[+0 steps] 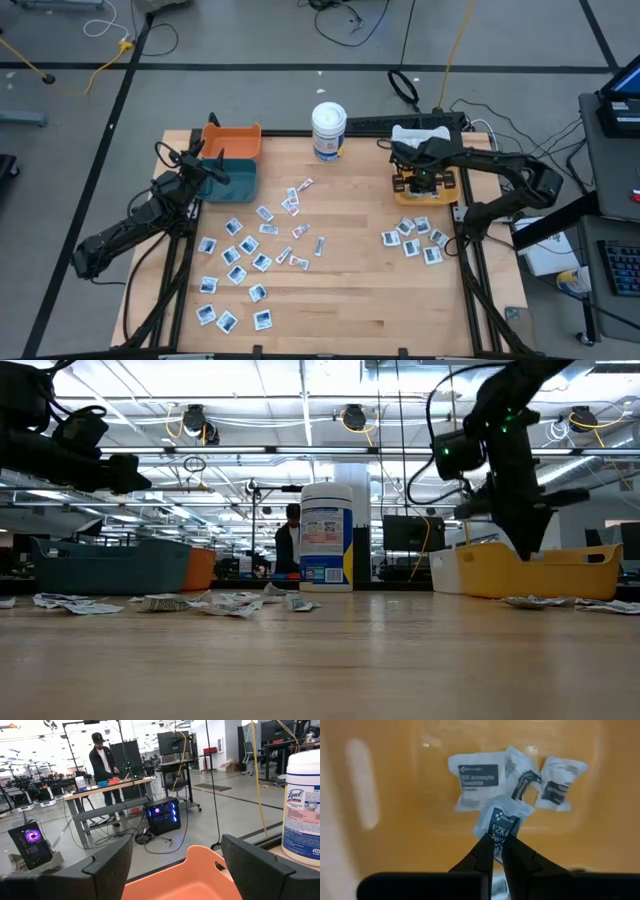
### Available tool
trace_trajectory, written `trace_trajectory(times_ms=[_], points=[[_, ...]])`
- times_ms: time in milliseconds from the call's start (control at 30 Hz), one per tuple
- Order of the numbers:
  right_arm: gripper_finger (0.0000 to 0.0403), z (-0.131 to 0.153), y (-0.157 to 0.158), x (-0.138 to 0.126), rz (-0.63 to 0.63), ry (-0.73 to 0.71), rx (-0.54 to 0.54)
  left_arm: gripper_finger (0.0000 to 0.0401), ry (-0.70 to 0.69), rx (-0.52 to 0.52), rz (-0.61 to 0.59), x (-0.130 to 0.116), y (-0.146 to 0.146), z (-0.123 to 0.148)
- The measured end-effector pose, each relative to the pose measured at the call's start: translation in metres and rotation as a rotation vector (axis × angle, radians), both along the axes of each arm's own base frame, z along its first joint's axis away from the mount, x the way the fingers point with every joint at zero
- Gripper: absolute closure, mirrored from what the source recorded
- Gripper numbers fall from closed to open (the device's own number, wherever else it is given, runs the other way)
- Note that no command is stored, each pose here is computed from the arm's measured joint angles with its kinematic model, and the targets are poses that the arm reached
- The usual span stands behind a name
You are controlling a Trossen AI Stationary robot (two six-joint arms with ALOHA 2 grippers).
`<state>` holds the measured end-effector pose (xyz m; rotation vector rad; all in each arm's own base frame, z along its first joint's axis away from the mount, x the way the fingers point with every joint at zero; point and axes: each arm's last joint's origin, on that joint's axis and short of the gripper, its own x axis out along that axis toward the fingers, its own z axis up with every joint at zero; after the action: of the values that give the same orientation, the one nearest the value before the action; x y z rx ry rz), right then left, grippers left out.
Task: Pick & Place First Aid Supplies
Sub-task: Put the black pad into the yellow bin
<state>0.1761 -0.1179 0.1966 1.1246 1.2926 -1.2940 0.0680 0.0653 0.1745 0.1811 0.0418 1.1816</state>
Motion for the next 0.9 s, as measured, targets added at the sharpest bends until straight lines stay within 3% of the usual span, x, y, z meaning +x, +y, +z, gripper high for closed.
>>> trace_trajectory(times_ms=[267,633,900], points=[[0.0364,-0.015,-0.003,-0.005,-0.018,-0.002,-0.049,0.0093,0.0,0.0,0.0,0.0,0.0,0.0],[0.0209,0.004,-0.01,0.002,0.019,-0.041,-0.041,0.0093,0.0,0.0,0.0,0.0,0.0,0.0],[0.0189,0.026,0.0,0.011,0.02,-0.069,0.048,0.0093,0.0,0.0,0.0,0.0,0.0,0.0]])
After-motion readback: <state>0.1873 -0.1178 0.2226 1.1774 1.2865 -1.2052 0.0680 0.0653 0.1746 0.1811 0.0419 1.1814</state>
